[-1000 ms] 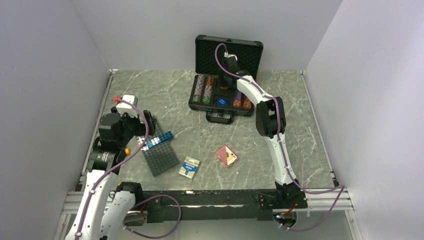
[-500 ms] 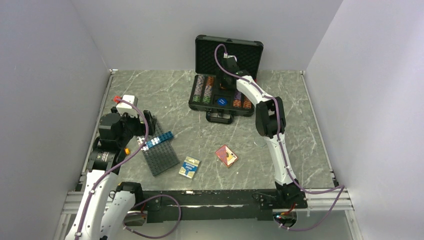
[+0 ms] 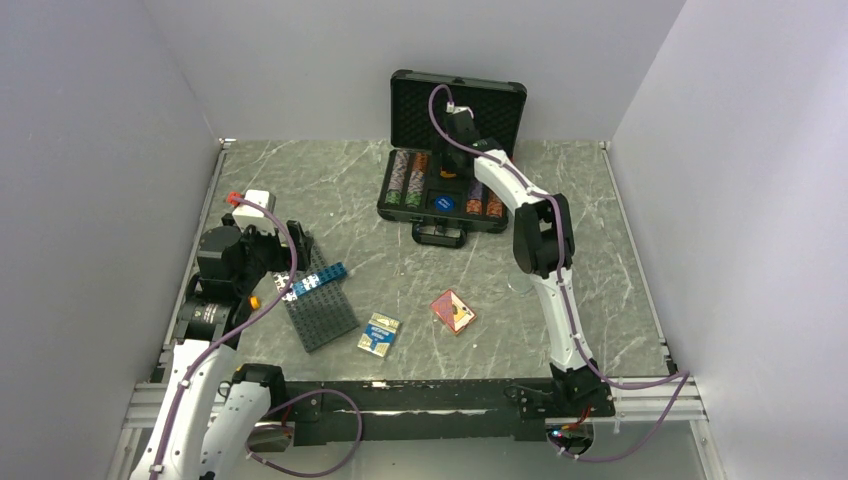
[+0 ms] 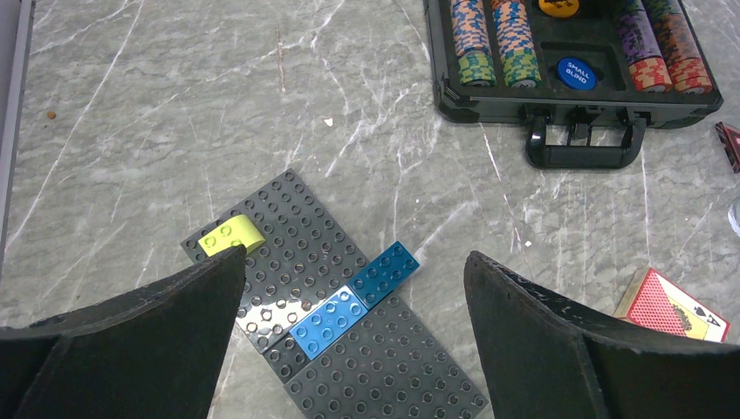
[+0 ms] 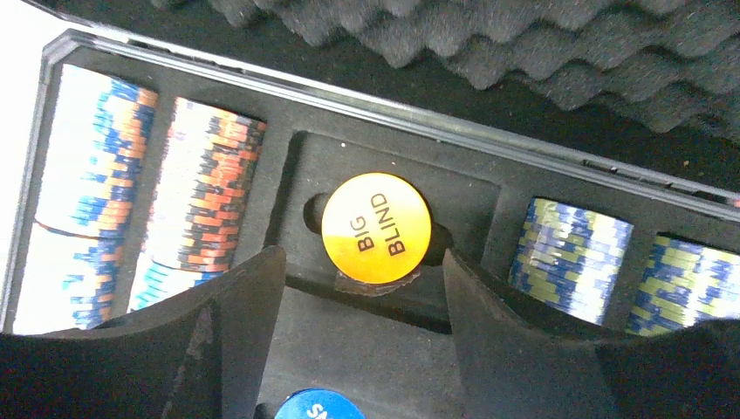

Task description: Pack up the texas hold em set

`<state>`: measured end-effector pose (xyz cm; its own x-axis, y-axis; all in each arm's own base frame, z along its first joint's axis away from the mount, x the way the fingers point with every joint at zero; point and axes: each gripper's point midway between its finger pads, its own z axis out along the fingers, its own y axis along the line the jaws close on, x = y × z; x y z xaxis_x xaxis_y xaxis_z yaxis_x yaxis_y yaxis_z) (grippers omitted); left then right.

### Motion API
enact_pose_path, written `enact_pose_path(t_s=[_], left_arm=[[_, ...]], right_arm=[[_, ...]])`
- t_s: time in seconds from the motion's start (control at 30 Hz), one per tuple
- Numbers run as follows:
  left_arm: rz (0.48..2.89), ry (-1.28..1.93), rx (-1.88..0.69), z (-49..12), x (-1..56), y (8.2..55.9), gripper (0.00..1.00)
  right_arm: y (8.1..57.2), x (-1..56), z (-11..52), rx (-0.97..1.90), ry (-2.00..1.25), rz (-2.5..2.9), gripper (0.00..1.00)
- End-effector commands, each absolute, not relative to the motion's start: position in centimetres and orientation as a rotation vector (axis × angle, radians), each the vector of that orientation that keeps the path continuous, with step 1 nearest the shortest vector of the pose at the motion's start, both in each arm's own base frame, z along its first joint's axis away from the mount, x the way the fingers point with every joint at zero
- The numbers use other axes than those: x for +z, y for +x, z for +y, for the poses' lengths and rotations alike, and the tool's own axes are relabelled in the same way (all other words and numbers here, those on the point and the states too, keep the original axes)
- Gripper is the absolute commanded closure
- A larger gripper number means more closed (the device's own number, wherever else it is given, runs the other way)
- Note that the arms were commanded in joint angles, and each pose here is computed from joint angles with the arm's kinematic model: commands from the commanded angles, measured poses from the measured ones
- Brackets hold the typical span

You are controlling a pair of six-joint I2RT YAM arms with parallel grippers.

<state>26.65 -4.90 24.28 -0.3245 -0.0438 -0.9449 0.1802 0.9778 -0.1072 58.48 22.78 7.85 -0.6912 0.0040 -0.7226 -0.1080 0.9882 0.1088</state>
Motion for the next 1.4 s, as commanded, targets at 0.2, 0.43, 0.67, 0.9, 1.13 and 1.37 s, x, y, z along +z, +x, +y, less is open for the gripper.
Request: enact_pose_path(t_s=[0.2,0.43,0.67,0.9,1.13,1.37], left_arm=[[1.841,0.094,-0.227,-4.9,25.6,27.0,0.01],[1.841,0.094,-0.225,-4.9,25.6,27.0,0.01],[1.841,0.095,-0.226,-4.9,25.6,27.0,0.01],[1.838,0.094,-0.224,-4.9,25.7,27.0,0.01],[1.836,0.095,-0.226,-4.9,25.7,27.0,0.01],[1.839,0.094,-0.225,-4.9,25.7,27.0,0.01]], right_arm=[[59.4,14.1,22.8,0.194,-0.074,2.19,0.47],[59.2,9.6,22.3,0.143,-0.076,2.261,0.58],[58.5,5.8,22.3,0.128,-0.098,2.339,0.62],[58.4,4.4,22.9,0.159,-0.127,2.371,0.62],[58.4,4.9,23.1,0.169,-0.13,2.366,0.62],[58.4,10.8,23.6,0.22,-0.141,2.283,0.54]])
